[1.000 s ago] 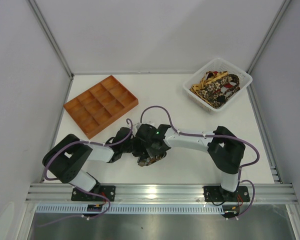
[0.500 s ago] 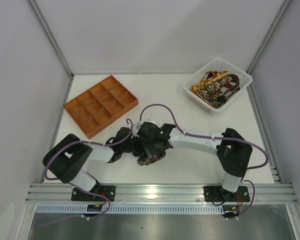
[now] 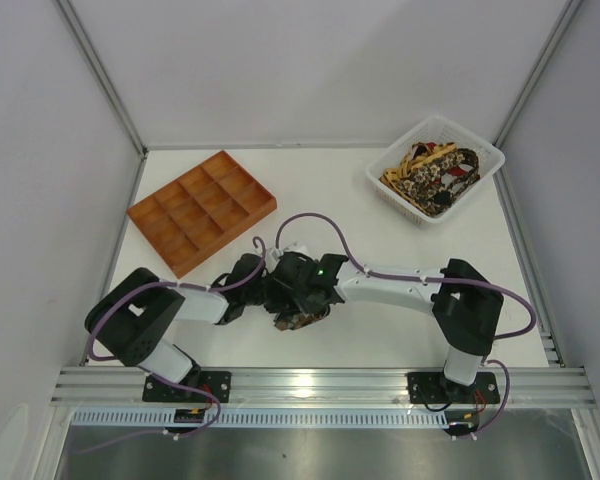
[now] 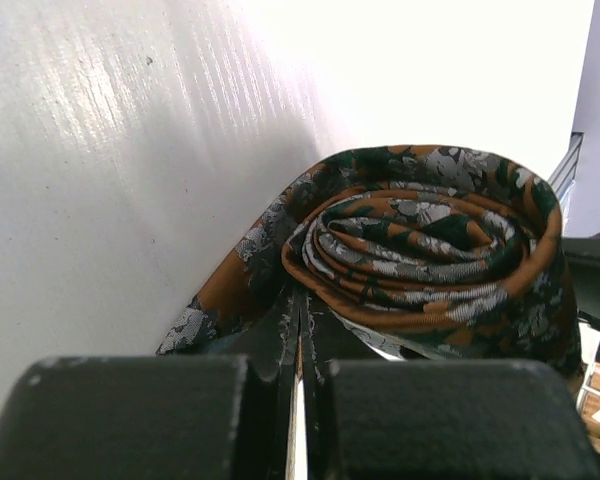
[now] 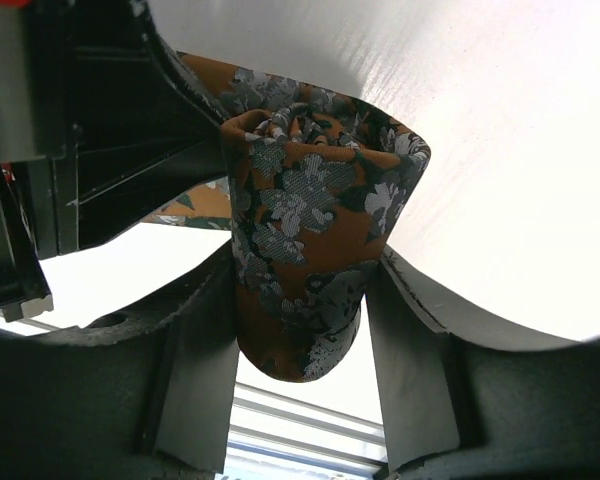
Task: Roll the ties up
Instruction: Roll the tie
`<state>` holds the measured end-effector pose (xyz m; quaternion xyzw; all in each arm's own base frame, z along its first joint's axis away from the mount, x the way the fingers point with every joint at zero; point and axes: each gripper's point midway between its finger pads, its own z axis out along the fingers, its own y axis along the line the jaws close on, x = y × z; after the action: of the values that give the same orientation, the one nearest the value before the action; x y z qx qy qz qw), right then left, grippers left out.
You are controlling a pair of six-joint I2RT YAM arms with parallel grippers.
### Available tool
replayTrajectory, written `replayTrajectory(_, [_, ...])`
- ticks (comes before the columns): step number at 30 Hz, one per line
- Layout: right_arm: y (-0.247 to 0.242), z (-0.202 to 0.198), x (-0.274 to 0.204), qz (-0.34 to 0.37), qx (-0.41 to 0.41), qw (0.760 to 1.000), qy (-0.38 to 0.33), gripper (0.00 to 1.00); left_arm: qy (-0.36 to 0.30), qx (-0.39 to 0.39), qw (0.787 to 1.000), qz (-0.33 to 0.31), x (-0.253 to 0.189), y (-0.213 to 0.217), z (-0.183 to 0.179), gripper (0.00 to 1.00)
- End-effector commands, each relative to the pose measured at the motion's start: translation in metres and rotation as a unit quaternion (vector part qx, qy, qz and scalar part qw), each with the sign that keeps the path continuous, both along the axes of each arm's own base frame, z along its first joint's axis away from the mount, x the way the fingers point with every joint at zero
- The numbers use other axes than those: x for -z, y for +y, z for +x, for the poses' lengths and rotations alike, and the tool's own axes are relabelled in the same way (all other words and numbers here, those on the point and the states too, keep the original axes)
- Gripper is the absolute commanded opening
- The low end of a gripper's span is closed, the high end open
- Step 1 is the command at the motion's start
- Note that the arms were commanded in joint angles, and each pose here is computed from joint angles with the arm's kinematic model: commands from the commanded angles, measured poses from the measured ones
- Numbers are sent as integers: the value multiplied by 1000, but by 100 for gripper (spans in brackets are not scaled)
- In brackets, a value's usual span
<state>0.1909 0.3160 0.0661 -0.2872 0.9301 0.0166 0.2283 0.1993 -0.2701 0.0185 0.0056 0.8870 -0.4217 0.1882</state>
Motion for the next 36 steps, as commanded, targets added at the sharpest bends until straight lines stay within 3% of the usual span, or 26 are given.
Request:
replayTrajectory(1, [-2, 2, -9, -13, -13, 999, -31, 52, -24, 0, 1000, 8, -8, 0, 9, 1])
replayTrajectory(10, [-11, 5, -7, -69, -5, 994, -86, 50, -38, -8, 999, 26, -25, 11, 6, 16])
replayTrajectory(14, [-11, 7, -11, -69, -1, 993, -99, 51, -42, -15, 999, 26, -35, 18, 4, 18])
replayTrajectory(22, [5, -4, -7, -69, -7, 992, -107, 59, -29, -4, 999, -30, -44, 0, 8, 10])
replayTrajectory(36, [24, -15, -23, -43, -24, 993, -111, 73, -18, -14, 1000, -17, -26, 5, 9, 9])
